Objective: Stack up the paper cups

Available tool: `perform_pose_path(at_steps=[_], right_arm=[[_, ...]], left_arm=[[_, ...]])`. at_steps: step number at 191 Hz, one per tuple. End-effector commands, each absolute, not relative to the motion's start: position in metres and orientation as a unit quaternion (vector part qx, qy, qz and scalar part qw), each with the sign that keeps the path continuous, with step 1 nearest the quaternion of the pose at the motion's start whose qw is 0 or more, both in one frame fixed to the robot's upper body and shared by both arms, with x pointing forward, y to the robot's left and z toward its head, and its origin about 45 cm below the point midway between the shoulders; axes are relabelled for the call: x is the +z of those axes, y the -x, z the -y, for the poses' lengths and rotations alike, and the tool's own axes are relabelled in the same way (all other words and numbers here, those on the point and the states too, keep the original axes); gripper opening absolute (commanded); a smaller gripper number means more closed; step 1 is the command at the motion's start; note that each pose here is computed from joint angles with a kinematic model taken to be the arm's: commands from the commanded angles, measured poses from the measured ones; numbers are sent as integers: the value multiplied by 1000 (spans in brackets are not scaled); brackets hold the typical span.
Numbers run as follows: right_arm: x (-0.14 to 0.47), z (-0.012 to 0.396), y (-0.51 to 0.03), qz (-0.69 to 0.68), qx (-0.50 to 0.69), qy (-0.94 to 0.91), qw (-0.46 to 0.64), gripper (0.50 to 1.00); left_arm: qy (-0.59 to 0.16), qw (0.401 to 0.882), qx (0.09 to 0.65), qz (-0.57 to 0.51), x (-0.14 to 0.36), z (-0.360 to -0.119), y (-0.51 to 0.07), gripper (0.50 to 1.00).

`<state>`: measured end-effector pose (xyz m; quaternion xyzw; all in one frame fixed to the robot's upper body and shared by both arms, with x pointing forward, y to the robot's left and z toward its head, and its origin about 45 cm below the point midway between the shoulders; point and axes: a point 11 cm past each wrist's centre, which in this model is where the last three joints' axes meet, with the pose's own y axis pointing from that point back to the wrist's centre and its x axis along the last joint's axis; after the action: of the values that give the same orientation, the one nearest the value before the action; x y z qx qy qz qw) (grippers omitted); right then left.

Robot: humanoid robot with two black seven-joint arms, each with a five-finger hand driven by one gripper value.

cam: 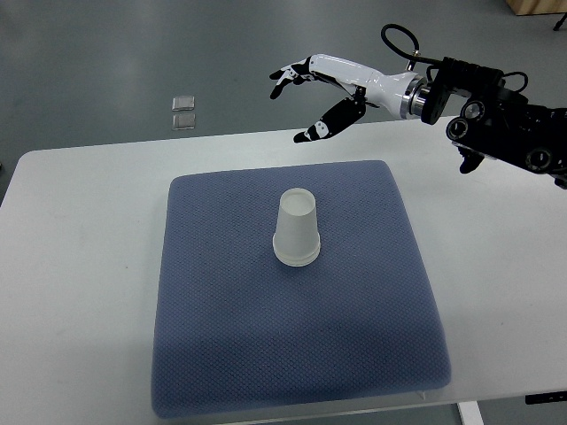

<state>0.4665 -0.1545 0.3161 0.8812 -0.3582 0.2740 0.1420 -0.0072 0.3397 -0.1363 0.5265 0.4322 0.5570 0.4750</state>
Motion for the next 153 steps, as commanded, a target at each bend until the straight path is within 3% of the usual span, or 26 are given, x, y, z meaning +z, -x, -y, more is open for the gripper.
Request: perform_pose_path(at_steps=[1, 58, 114, 153], right_arm=[[319, 159, -473, 415, 209, -880, 97, 909], [320, 184, -491, 554, 26, -831, -27, 909], [274, 195, -491, 618, -143, -770, -66, 909], [257, 197, -489, 629, -188, -750, -80, 909]], left_arm=[[-527, 475, 557, -432, -136, -340, 7, 1000], [-527, 475, 557, -432, -136, -340, 7, 1000], [-527, 475, 557, -432, -136, -340, 7, 1000], [-527, 475, 557, -432, -136, -340, 7, 1000]])
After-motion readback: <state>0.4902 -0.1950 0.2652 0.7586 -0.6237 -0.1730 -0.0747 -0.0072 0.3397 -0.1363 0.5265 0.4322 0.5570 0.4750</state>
